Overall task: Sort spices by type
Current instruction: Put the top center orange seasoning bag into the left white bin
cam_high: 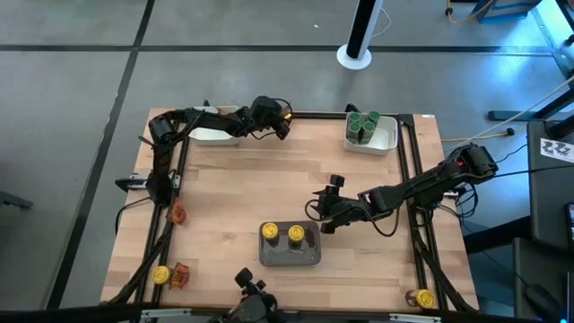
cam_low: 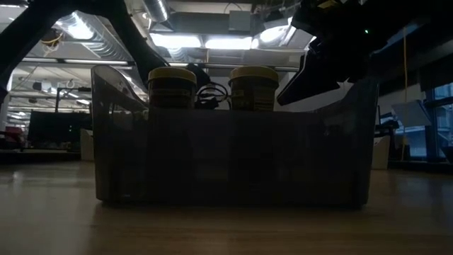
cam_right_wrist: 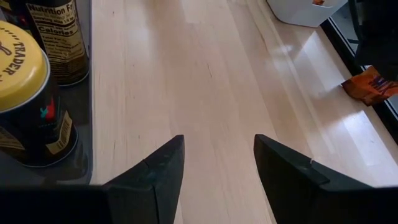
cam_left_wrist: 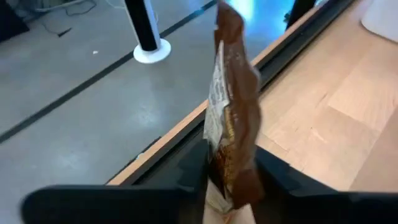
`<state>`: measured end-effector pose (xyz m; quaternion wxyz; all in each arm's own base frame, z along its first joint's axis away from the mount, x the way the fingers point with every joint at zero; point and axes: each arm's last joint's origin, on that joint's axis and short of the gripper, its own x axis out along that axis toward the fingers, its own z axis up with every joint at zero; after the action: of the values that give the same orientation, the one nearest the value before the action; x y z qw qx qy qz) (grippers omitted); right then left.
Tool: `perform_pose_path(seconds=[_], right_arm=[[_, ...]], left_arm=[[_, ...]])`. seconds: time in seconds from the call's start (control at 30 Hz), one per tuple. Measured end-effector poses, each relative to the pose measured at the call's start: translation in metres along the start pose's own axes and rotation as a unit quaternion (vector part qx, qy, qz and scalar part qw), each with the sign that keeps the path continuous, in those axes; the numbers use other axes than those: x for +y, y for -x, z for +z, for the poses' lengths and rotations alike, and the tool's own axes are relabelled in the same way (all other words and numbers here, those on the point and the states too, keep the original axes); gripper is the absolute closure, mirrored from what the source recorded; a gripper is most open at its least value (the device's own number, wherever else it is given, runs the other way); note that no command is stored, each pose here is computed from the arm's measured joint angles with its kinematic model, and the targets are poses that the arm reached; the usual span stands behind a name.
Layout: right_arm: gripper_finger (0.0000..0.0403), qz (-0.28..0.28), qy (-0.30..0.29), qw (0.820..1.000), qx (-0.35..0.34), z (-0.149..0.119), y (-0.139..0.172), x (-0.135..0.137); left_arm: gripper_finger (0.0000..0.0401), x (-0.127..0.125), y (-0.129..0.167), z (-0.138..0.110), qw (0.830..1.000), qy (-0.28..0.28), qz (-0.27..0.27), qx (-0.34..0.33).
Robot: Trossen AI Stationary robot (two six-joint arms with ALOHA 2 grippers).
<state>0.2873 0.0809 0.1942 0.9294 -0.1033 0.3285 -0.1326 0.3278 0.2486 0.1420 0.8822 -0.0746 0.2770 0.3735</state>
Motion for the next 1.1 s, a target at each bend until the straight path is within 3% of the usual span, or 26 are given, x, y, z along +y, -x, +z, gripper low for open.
perform_pose_path(seconds=[0.17, 0.6, 0.83, 1.1], right_arm=[[0.0208, 0.0, 0.0, 1.0, 0.0, 0.0, 0.0, 0.0], [0.0208, 0.0, 0.001, 1.0, 0.001, 0.0, 0.0, 0.0], [0.0208, 0.001, 0.001, 1.0, 0.001, 0.0, 0.0, 0.0], [0.0208, 0.009, -0.002, 1.0, 0.002, 0.0, 0.0, 0.0]], left_arm=[[0.0391, 0.0, 0.0, -0.001, 0.999, -0.038, -0.005, 0.006], [0.0399, -0.012, 0.008, 0.002, 0.994, -0.112, -0.012, 0.008], [0.04, -0.018, 0.045, 0.028, 0.99, -0.136, -0.022, -0.001], [0.0401, -0.008, 0.107, 0.059, 0.988, -0.153, -0.017, -0.01]])
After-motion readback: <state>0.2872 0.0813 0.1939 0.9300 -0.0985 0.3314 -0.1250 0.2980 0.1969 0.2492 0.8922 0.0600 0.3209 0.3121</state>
